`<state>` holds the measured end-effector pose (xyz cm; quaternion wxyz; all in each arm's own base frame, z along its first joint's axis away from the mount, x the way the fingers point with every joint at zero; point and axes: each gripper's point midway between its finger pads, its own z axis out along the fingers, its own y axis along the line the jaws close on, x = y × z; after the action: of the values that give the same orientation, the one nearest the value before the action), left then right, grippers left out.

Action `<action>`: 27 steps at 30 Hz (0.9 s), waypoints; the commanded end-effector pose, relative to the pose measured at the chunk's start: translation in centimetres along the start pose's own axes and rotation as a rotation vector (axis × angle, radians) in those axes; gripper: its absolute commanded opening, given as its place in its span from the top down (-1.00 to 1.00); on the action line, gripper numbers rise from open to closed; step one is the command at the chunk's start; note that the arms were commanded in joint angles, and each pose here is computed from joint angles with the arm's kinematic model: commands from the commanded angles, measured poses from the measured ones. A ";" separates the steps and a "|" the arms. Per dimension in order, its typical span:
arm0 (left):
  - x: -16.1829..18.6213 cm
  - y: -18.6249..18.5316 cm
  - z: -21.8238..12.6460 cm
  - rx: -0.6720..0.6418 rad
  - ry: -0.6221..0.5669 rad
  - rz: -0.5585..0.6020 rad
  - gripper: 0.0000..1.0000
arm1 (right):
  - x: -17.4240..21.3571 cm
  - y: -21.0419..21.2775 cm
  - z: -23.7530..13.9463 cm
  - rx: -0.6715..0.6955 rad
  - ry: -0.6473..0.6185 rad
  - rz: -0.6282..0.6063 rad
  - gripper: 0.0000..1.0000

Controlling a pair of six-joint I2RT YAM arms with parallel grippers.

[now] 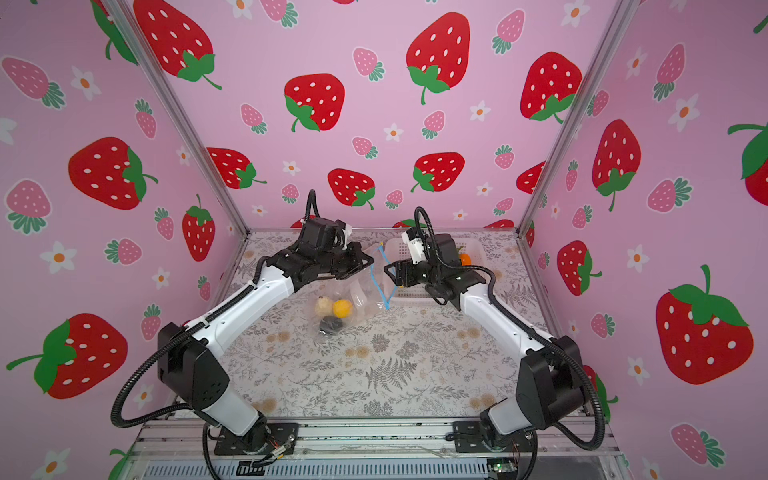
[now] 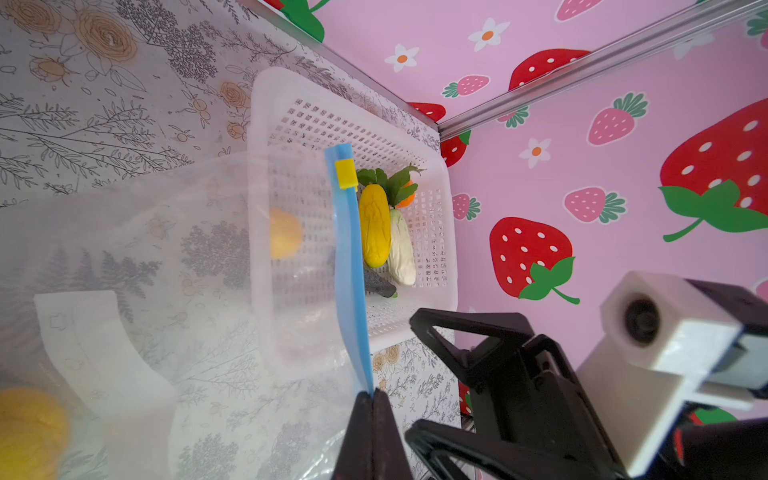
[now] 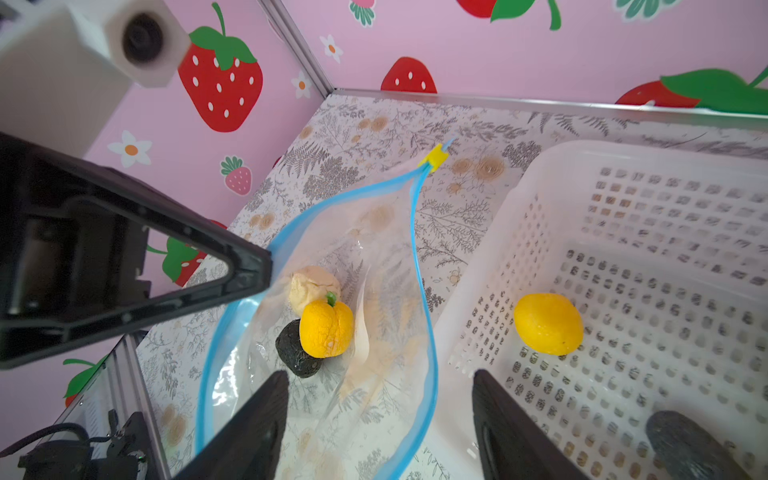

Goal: Place the food in the zip-top bag and seal the zipper
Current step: 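Move the right gripper back over the basket toward the yellow squash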

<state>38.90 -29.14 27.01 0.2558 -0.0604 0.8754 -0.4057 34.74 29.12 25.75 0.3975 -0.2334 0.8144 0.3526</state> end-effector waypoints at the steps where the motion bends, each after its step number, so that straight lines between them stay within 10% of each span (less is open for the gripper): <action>1: -0.5 -1.1 -0.9 0.025 -0.026 0.014 1.00 | -1.4 -0.3 -1.6 0.043 -0.033 -0.059 -0.40; 27: 0.3 -0.7 -0.2 0.035 0.006 -0.001 1.00 | 4.3 -27.3 -0.4 0.840 0.244 0.081 -0.18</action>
<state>38.89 -29.22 26.69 0.2545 -0.0598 0.8749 -0.4076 49.17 12.54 10.86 0.3376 -0.0631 0.9391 0.0155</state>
